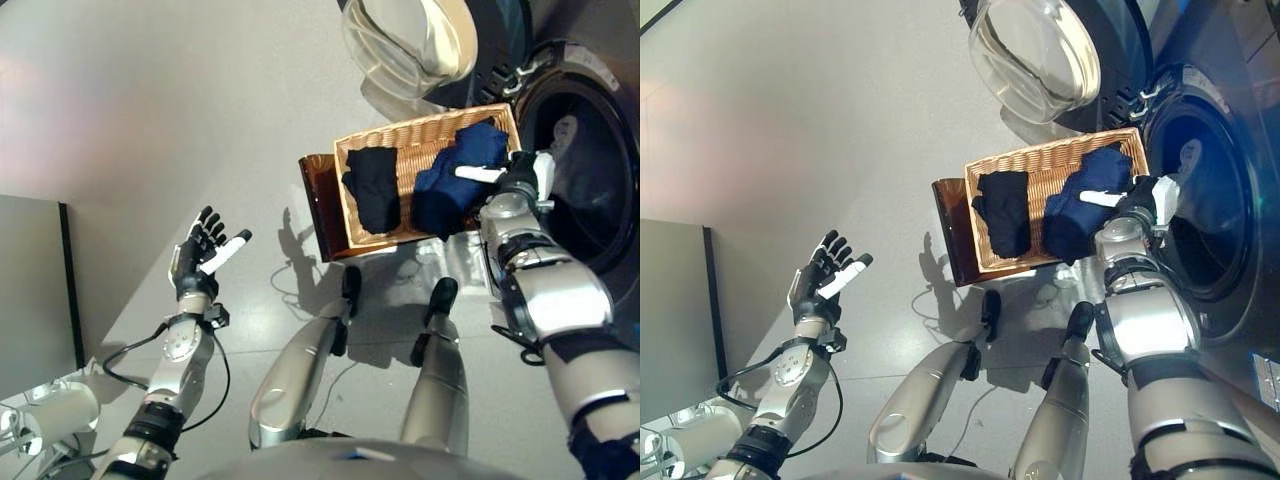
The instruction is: Pick up the clothes and place them into the washing machine
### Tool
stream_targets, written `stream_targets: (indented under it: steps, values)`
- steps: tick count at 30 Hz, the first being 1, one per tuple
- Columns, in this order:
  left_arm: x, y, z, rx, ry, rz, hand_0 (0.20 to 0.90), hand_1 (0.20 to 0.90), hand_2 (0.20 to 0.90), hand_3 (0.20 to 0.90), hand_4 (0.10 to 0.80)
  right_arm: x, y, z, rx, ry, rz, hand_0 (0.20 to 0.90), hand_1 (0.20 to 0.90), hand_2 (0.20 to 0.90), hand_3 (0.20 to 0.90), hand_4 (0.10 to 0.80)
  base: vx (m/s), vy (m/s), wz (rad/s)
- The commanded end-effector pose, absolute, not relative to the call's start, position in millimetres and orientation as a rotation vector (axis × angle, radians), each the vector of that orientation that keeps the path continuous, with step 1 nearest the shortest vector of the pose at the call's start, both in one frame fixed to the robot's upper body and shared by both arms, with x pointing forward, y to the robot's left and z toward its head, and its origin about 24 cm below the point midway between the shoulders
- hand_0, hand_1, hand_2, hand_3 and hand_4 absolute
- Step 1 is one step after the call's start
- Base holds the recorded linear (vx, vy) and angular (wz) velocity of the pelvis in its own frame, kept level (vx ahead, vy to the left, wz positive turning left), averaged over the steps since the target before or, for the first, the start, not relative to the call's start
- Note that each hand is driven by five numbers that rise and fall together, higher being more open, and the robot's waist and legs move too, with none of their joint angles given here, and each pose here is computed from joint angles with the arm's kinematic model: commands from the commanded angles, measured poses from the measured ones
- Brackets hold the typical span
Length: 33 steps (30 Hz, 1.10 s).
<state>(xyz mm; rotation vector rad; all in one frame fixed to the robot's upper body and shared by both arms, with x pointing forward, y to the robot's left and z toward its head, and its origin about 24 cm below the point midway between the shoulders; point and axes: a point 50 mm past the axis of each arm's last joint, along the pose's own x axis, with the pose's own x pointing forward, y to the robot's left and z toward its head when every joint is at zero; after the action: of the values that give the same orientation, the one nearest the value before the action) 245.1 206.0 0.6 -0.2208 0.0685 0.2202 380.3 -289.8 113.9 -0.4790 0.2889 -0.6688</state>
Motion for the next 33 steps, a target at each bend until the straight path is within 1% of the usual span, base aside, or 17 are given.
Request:
stream_targets:
  steps: [1, 10, 19, 24, 29, 33]
  values:
    - [243.3, 229.1, 17.7, -0.184, -0.035, 0.287, 0.9, 0.9, 0.9, 0.9, 0.8, 387.1, -286.7, 132.8, -0.521, 0.17, -0.65, 0.9, 0.9, 0.9, 0.9, 0.8, 0.008, -0.005, 0.2]
    - [247.0, 231.2, 24.5, -0.183, -0.062, 0.301, 0.9, 0.9, 0.9, 0.9, 0.8, 383.7, -285.8, 120.0, -0.565, 0.255, -0.644, 0.9, 0.9, 0.9, 0.9, 0.8, 0.039, 0.006, 0.15]
    - [256.9, 225.2, 40.1, -0.179, -0.131, 0.283, 0.9, 0.9, 0.9, 0.9, 0.8, 355.4, -315.0, 84.7, -0.613, 0.439, -0.719, 0.9, 0.9, 0.9, 0.9, 0.8, 0.053, 0.001, 0.2]
    - [259.6, 220.8, 44.5, -0.185, -0.156, 0.282, 0.9, 0.9, 0.9, 0.9, 0.8, 337.8, -334.3, 71.5, -0.654, 0.5, -0.766, 0.9, 0.9, 0.9, 0.9, 0.8, 0.043, 0.01, 0.2]
    - [261.0, 219.1, 43.6, -0.188, -0.16, 0.29, 0.9, 0.9, 0.9, 0.9, 0.8, 336.2, -324.5, 58.6, -0.646, 0.504, -0.753, 0.9, 0.9, 0.9, 0.9, 0.8, 0.076, 0.014, 0.19]
    - [259.1, 219.9, 38.2, -0.178, -0.136, 0.308, 0.9, 0.9, 0.9, 0.9, 0.8, 346.6, -297.2, 53.0, -0.62, 0.459, -0.723, 0.9, 0.9, 0.9, 0.9, 0.8, 0.036, 0.005, 0.01]
